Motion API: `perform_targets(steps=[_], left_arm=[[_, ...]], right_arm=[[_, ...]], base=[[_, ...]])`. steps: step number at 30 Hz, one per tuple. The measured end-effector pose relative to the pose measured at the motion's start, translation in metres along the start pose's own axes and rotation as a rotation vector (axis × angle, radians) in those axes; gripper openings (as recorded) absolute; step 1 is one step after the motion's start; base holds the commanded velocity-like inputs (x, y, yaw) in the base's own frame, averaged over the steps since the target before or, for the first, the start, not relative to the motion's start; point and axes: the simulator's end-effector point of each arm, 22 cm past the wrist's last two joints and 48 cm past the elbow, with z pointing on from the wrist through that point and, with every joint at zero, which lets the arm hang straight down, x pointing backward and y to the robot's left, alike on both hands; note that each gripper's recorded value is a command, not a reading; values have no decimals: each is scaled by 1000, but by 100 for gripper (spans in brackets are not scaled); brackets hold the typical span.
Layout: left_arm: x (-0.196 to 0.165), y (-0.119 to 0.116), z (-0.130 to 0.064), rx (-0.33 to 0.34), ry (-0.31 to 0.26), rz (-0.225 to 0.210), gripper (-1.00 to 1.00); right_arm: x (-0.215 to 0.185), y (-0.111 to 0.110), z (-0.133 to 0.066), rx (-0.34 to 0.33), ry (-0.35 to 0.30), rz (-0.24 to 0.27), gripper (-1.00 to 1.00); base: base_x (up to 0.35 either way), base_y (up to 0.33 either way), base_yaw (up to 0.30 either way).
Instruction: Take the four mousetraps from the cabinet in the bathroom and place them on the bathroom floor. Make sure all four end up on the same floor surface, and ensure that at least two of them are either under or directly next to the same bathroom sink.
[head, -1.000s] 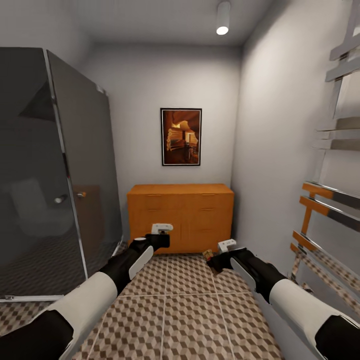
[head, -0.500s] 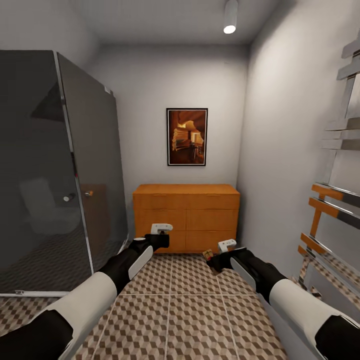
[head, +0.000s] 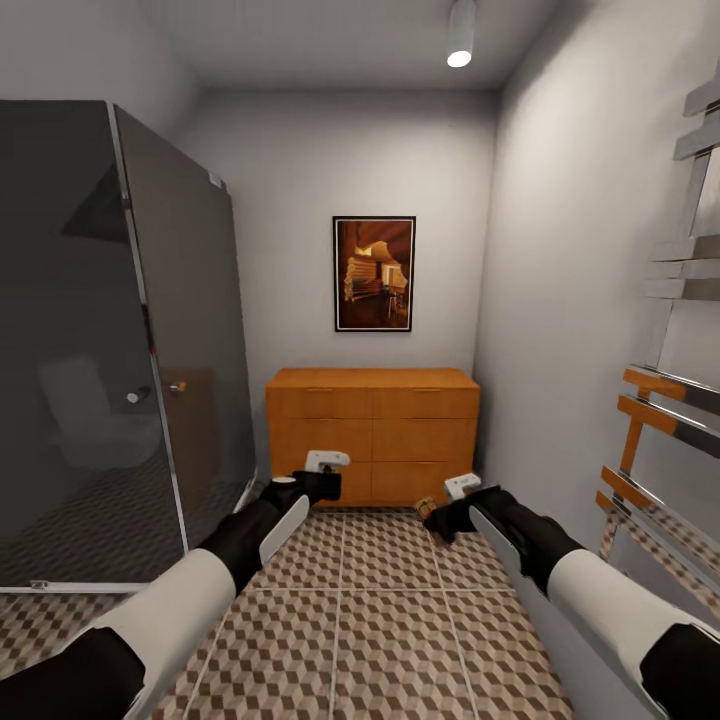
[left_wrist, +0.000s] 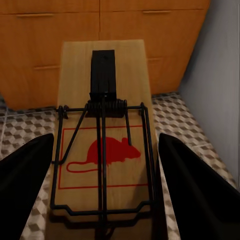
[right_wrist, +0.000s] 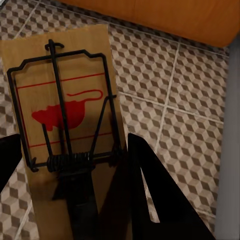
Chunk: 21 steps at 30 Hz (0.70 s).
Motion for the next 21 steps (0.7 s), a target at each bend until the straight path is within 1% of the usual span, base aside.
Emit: perform_targets(steps=[5,7,14,16,21], left_arm=[[11,-6,-2,14,24,2,-100],[9,-9,-3,20,26,2,-100],[3,-18,-7,40,31,8,-100],[-2,-21,-9,45,23,8,-100],[-4,-22,-9,48,18,8,-100]], right_arm=[[14,9,1,-17,29,-4,-100],[15,10,1,-20,36,-5,-100],[23,11,0,-20,75,-6,-100],[26,11,0,-20,86,-6,-100],[26,11,0,-21,88,-6,-100]], base=[[-1,0,0],[-183,0,0],[-300,0,0],[-335,0,0],[-342,0,0]])
